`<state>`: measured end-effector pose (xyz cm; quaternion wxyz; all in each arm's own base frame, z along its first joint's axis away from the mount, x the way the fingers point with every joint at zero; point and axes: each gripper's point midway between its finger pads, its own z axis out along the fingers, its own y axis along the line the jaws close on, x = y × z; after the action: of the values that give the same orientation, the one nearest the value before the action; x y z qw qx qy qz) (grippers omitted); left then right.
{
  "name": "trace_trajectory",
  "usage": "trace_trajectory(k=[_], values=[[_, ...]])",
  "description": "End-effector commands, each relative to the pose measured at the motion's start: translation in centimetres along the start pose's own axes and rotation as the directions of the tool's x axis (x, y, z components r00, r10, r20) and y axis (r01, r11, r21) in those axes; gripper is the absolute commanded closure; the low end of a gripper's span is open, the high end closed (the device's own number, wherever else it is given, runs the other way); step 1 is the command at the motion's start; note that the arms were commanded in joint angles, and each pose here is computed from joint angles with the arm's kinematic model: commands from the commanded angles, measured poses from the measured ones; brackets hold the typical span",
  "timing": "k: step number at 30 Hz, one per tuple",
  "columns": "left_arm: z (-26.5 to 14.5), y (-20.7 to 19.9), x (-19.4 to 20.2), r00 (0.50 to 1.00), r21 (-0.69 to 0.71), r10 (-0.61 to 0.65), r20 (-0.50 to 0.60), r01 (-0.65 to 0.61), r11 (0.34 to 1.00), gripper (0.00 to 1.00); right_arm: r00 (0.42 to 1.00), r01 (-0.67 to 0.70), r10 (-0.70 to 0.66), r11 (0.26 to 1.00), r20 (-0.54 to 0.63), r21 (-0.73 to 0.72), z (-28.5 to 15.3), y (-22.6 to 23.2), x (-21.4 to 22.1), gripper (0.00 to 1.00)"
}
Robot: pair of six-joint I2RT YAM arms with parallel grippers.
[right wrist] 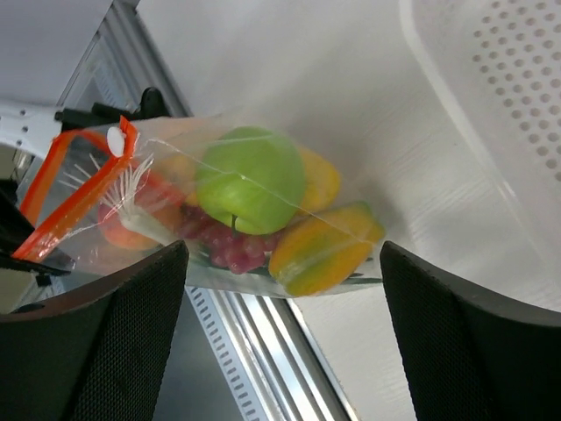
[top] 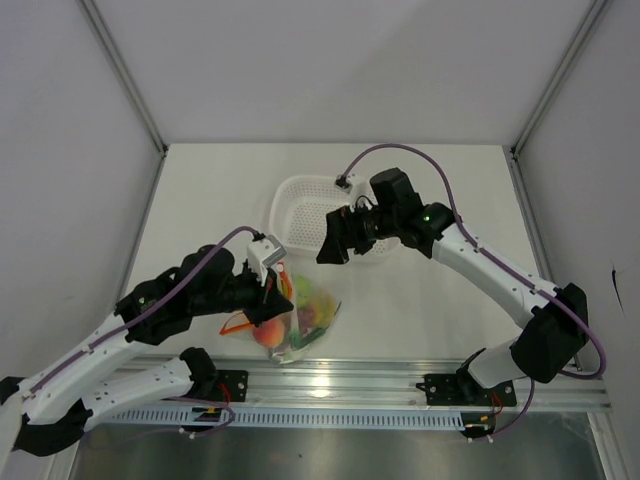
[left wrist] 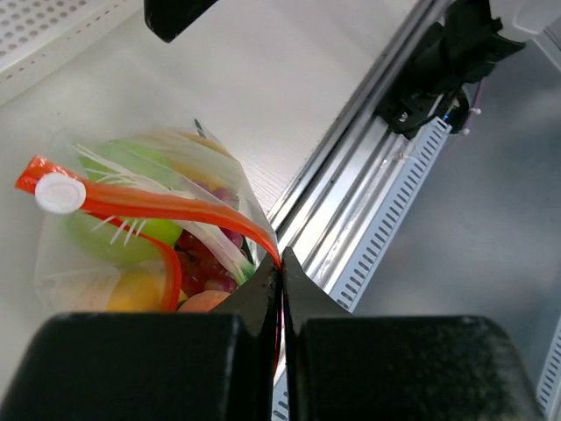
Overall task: Place the food in the zip-top bag and seal the zipper
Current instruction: Adjust the zipper food storage bag at the center of the board.
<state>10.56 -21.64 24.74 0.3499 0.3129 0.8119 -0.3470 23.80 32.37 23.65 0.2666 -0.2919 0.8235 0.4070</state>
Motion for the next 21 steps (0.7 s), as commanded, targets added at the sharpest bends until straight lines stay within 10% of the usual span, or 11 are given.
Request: trace_trajectory(k=[1,21], values=[[-1.6,-2.7,-1.3,0.994,0.143,0.094,0.060,-0.101,0.984,0.99,0.989,0.149,-0.146,0.970,0.028,-0.191,-1.2,3.8,0.0,0.08],[-2.9,-5.2,0.6,0.993,0.308,0.109,0.048,-0.119,0.944,0.99,0.947,0.313,-0.308,0.827,0.089,-0.466,0.2,6.6,-0.3,0.01]])
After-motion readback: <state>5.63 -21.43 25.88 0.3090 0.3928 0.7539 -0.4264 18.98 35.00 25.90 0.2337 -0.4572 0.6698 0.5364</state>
